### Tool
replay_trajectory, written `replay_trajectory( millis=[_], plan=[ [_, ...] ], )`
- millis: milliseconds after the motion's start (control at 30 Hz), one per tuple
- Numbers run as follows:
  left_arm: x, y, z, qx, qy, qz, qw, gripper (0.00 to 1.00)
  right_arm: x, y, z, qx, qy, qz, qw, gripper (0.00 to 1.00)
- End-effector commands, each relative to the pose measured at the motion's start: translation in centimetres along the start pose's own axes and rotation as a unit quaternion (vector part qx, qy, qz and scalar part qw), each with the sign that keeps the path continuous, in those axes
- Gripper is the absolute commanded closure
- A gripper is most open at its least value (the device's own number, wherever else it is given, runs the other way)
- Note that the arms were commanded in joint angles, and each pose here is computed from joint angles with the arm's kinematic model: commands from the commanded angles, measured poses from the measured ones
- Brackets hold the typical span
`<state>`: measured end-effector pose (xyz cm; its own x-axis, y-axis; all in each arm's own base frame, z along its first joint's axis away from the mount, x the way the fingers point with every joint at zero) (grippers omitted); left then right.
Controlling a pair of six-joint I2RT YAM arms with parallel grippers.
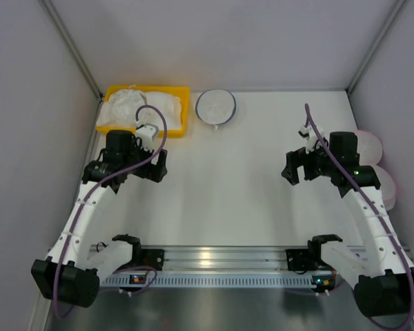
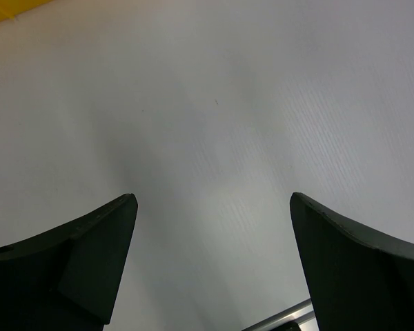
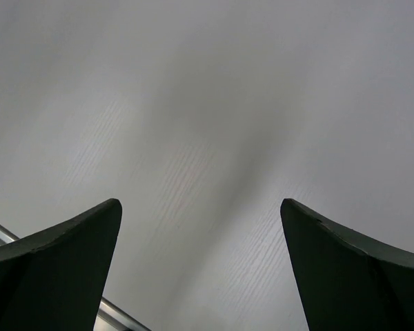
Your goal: Place the bra in the laundry bag and zip it closed
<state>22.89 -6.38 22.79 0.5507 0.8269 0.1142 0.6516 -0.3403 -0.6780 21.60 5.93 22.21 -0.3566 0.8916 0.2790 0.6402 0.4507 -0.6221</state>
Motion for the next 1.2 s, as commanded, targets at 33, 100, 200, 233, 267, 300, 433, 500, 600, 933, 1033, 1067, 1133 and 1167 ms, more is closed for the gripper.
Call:
replay_trajectory(
  millis=[33, 100, 200, 233, 267, 300, 433, 500, 600, 933, 1033, 1067, 1133, 1167],
  plan=[
    [0.0, 0.1, -0.8, -0.010, 0.008, 0.012, 1.000, 0.02, -0.5, -0.7, -1.2, -0.007, -0.020, 0.019, 1.000, 0.01],
    [-0.1, 0.1, -1.3, -0.007, 0.007, 0.027, 1.000, 0.02, -0.6, -0.9, -1.9, 0.004, -0.026, 0.021, 0.999, 0.00],
    [-0.5, 0.1, -2.1, -0.011, 0.005, 0.051, 0.999, 0.02, -1.0, -1.2, -4.0, 0.015, -0.041, 0.030, 0.999, 0.01],
    [-0.8, 0.0, -2.4, -0.016, 0.005, 0.066, 0.998, 0.02, -1.4, -1.4, -4.0, 0.031, -0.048, 0.040, 0.998, 0.01],
    [-0.9, 0.0, -2.7, -0.020, 0.002, 0.071, 0.997, 0.02, -2.0, -1.6, -4.6, 0.034, -0.047, 0.052, 0.997, 0.01],
    [-0.9, -0.1, -3.1, -0.025, 0.003, 0.077, 0.997, 0.02, -2.6, -1.6, -5.8, 0.037, -0.048, 0.060, 0.996, 0.01],
    [-1.2, 0.0, -4.2, -0.036, -0.004, 0.098, 0.995, 0.02, -7.3, -2.4, -8.0, 0.061, -0.026, 0.118, 0.991, 0.01],
    [-1.2, 0.1, -4.5, -0.038, -0.005, 0.104, 0.994, 0.02, -10.4, -2.6, -9.0, 0.072, 0.004, 0.149, 0.986, 0.01],
    [-1.2, 0.3, -4.9, -0.038, -0.010, 0.110, 0.993, 0.02, -15.0, -2.5, -9.5, 0.089, 0.047, 0.186, 0.977, 0.01],
    [-1.4, 0.1, -5.2, -0.034, -0.033, 0.116, 0.992, 0.02, -25.6, 0.7, -7.9, 0.138, 0.101, 0.300, 0.939, 0.01],
    [-1.4, -0.1, -5.2, -0.034, -0.034, 0.115, 0.992, 0.02, -27.3, 2.2, -6.7, 0.160, 0.107, 0.310, 0.931, 0.00],
    [-1.4, -0.1, -5.2, -0.033, -0.034, 0.115, 0.992, 0.02, -27.7, 2.6, -6.3, 0.167, 0.108, 0.310, 0.930, 0.01],
    [-1.3, -0.1, -5.2, -0.033, -0.029, 0.111, 0.993, 0.02, -28.4, 3.6, -5.1, 0.185, 0.115, 0.306, 0.927, 0.01],
    [-1.2, -0.1, -5.3, -0.033, -0.030, 0.109, 0.993, 0.02, -28.5, 4.0, -4.5, 0.193, 0.119, 0.299, 0.927, 0.01]
  ],
)
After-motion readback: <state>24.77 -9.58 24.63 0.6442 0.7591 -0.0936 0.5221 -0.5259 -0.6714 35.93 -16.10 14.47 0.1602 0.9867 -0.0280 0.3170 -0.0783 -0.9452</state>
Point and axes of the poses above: each gripper's point midway between its finger pads, its own y axis out along the fingers, its own x axis along the line the jaws close on, z = x × y, the point moved 5 cm from there along -y, back along the fingers, and after that the axes turned 13 degrees about y, right-handed, at the moved point
